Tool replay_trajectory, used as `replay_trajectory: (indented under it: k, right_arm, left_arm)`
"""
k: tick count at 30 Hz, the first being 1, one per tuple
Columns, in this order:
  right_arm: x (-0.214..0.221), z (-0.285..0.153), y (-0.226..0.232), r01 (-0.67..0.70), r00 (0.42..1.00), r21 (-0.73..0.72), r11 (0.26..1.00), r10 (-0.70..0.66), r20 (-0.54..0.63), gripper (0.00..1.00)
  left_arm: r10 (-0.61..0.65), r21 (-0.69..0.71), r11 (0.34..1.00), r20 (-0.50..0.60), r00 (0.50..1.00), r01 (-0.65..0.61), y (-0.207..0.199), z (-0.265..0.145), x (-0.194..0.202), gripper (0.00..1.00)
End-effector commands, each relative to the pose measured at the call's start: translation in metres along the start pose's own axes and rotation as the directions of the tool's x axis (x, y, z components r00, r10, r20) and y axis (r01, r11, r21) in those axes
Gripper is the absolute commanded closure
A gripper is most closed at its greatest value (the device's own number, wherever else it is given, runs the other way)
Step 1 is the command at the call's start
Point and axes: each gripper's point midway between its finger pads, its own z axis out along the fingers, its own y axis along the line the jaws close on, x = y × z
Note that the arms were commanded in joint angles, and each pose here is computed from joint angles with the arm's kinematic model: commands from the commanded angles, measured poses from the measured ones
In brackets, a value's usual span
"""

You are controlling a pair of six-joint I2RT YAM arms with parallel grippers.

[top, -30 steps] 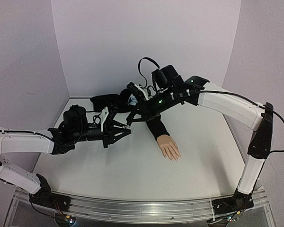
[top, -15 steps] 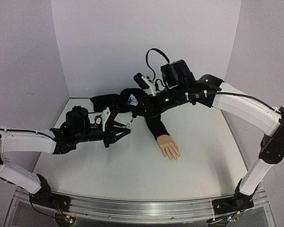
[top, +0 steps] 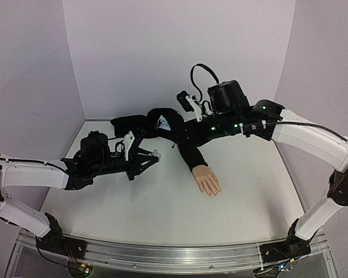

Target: Paint the nails

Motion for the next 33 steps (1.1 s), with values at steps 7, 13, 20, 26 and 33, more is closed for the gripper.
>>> replay_trajectory:
  k: [7,13,20,26,33]
  right_arm:
    - [0.115,-0.025,-0.098,0.095,0.99,0.31,0.946,-0.057,-0.129,1.0]
    - [0.171,-0.008,-0.111,0.106,0.975,0.305,0.947,-0.039,-0.218,1.0]
    - [0.195,0.012,-0.117,0.123,0.973,0.284,0.951,-0.059,-0.224,1.0]
    - [0.19,0.025,-0.12,0.123,0.975,0.285,0.95,-0.062,-0.213,1.0]
    - [0.19,0.039,-0.122,0.118,0.975,0.285,0.951,-0.057,-0.213,1.0]
  left_arm:
    - [-0.096,-0.21,0.97,0.146,0.985,0.126,0.03,-0.033,-0.026,1.0]
    - [-0.14,-0.21,0.962,0.161,0.977,0.172,0.033,-0.028,-0.027,1.0]
    - [-0.166,-0.211,0.958,0.135,0.977,0.192,0.036,-0.017,-0.02,1.0]
    - [-0.177,-0.218,0.955,0.135,0.975,0.203,0.04,-0.01,-0.02,1.0]
    - [-0.174,-0.212,0.957,0.119,0.978,0.196,0.04,-0.003,-0.018,1.0]
